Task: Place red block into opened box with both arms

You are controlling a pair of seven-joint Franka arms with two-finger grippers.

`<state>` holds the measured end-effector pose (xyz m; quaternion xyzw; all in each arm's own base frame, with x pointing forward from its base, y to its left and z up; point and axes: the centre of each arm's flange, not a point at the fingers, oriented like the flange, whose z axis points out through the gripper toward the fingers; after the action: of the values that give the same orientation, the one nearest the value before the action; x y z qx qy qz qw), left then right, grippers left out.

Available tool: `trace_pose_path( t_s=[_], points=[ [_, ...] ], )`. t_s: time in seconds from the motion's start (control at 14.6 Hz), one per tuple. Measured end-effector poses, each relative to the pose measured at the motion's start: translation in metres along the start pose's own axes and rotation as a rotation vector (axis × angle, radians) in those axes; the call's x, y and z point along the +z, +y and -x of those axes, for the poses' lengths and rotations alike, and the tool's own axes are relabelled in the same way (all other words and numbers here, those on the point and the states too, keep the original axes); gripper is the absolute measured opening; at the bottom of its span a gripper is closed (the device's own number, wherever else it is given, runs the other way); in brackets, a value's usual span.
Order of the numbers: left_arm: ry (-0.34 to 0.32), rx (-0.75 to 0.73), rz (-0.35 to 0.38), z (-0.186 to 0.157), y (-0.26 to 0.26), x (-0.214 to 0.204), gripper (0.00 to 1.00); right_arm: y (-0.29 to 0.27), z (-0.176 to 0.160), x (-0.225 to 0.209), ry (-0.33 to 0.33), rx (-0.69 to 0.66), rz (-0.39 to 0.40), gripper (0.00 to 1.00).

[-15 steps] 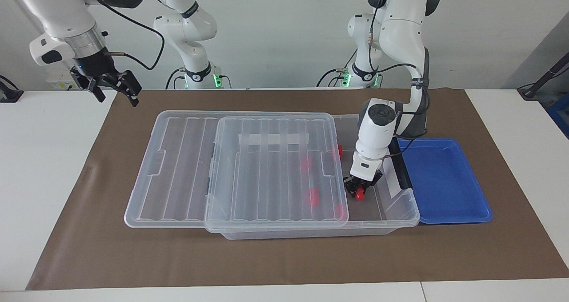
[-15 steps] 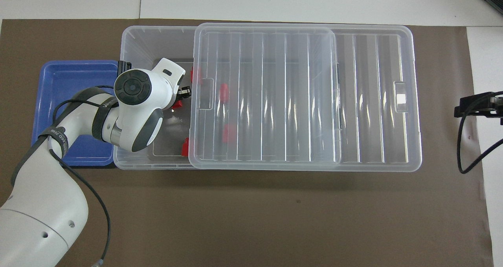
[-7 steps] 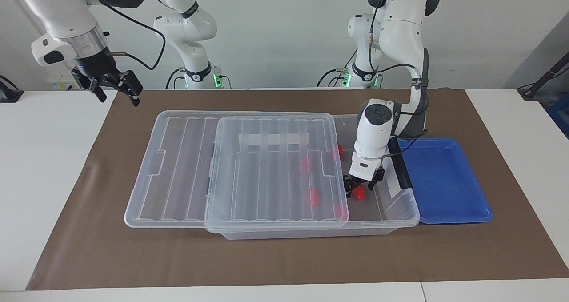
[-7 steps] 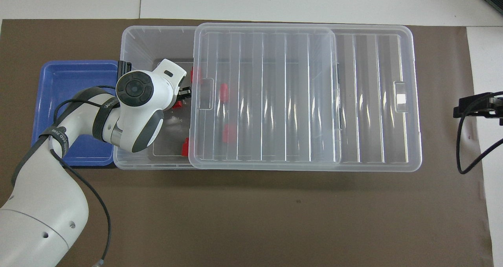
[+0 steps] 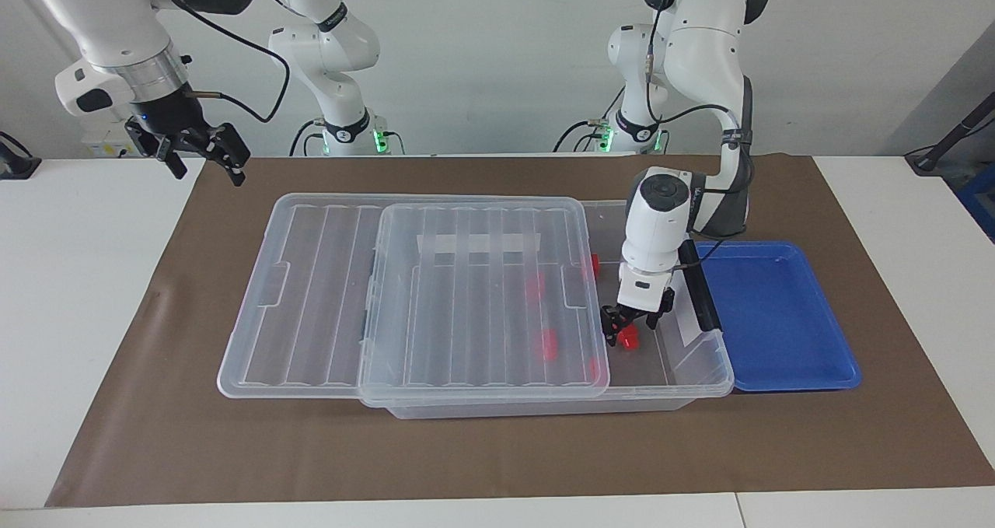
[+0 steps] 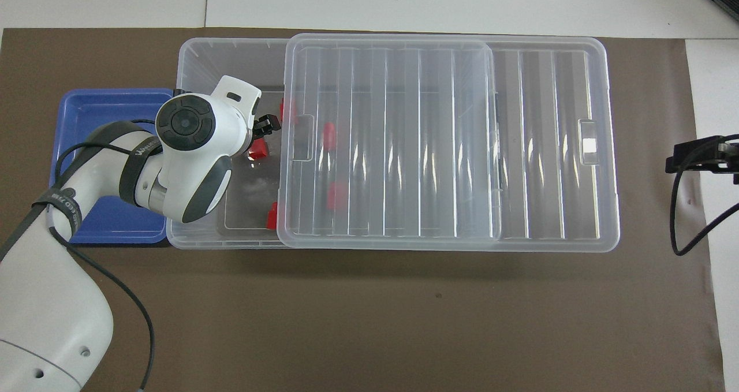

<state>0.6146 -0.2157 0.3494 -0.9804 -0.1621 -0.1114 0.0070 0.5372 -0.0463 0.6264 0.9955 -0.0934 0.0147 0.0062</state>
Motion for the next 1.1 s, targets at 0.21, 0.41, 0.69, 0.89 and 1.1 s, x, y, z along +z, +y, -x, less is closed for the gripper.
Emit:
trace_pose_path(
  t_s=[0.21, 0.41, 0.69, 0.89, 1.1],
  points=[
    [-0.013, -0.02, -0.039, 0.003, -0.004, -0.038, 1.0, 0.0, 0.0, 0.0, -0.001, 0.0, 0.0, 1.0],
    [-0.018, -0.049, -0.063, 0.007, -0.007, -0.061, 1.0, 0.0, 0.0, 0.001, -0.001, 0.0, 0.0, 1.0],
    [-0.011, -0.071, -0.081, 0.0, -0.018, -0.088, 1.0, 0.0, 0.0, 0.001, -0.003, 0.0, 0.0, 1.0],
    [-0.03, -0.049, -0.125, -0.012, -0.028, -0.136, 1.0, 0.0, 0.0, 0.002, -0.005, -0.003, 0.0, 0.95],
    [-0.066, 0.044, -0.14, -0.034, -0.06, -0.186, 1.0, -0.001, -0.001, 0.005, -0.001, -0.036, 0.0, 0.6]
  ],
)
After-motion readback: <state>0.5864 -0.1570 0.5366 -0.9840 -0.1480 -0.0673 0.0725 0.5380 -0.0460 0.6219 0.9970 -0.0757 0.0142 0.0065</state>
